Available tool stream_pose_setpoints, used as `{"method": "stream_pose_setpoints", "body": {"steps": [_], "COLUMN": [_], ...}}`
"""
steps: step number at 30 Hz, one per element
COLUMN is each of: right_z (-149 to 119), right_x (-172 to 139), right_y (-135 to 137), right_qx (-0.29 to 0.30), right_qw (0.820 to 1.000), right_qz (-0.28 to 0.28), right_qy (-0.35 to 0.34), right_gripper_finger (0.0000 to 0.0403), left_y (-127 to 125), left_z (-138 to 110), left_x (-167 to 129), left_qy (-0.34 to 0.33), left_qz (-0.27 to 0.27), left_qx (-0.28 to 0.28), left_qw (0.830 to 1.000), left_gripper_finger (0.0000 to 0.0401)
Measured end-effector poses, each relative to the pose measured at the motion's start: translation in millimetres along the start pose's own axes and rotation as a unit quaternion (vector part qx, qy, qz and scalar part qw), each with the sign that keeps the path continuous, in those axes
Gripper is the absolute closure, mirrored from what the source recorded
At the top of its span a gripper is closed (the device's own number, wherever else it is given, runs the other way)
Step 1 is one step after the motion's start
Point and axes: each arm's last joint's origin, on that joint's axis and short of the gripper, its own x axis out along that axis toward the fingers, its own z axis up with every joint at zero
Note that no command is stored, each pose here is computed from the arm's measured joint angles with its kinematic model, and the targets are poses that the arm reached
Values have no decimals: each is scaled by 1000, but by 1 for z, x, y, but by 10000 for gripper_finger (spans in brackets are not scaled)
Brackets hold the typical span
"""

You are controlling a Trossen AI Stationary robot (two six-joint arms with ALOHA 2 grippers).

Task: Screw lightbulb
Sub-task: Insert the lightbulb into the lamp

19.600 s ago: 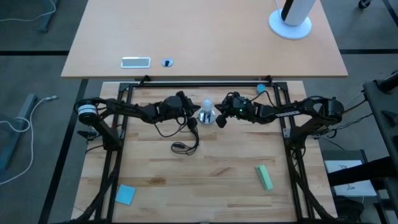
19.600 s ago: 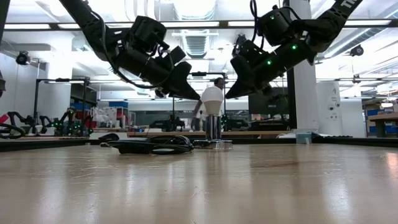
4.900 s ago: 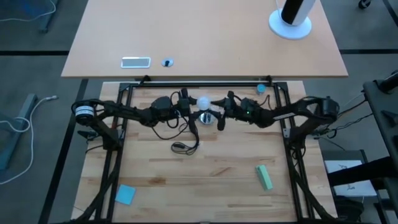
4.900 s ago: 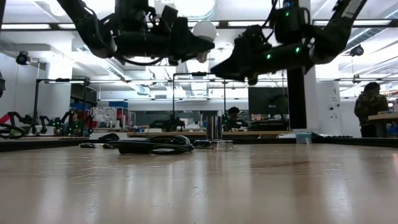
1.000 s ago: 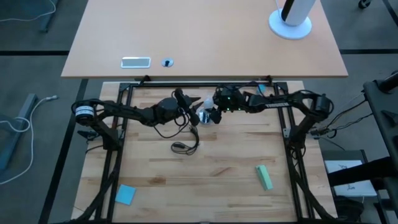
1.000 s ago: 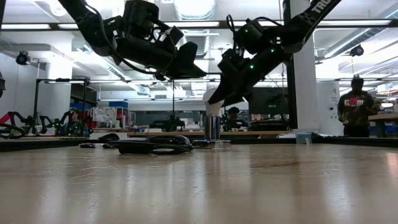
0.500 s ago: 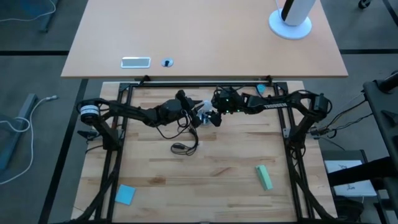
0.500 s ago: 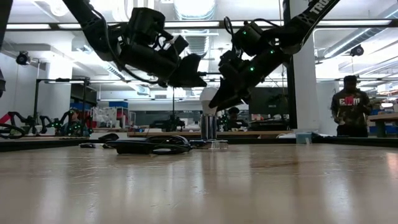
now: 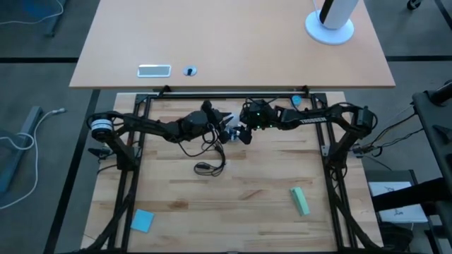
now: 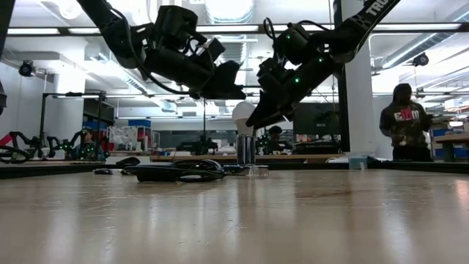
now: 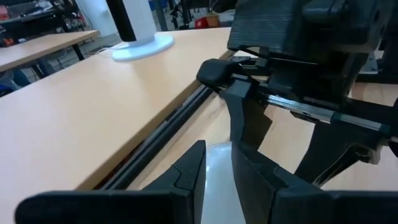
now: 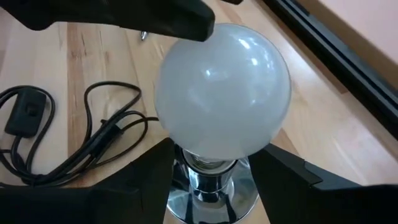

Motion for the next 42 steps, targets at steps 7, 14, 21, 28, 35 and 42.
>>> {"method": "stream_pose_setpoints", "body": {"steps": [7,14,21,28,35,42], "right_z": [-6,-8,-6,-6,0,2], "right_x": [0,-1,-4,-17,-30,-22], "right_y": [0,0,0,-4,-46,-87], "right_qx": [19,26,24,-6,96,164], "right_qw": [999,999,999,995,977,976], "right_qz": [-1,-2,-1,-72,-184,-140], "right_qy": [32,43,39,68,40,42], "right_gripper_finger": [202,198,185,188,203,189], "left_y": [1,1,1,1,1,2], "left_z": [0,1,1,0,-1,-1], "left_x": [-1,-1,-1,-2,-2,-2], "left_qy": [2,1,2,9,10,13], "left_qz": [3,4,5,4,5,6], "left_qx": [0,3,3,6,-10,-10], "left_qw": [1000,1000,1000,1000,1000,1000], "left_gripper_finger": [343,349,341,333,333,349]}}
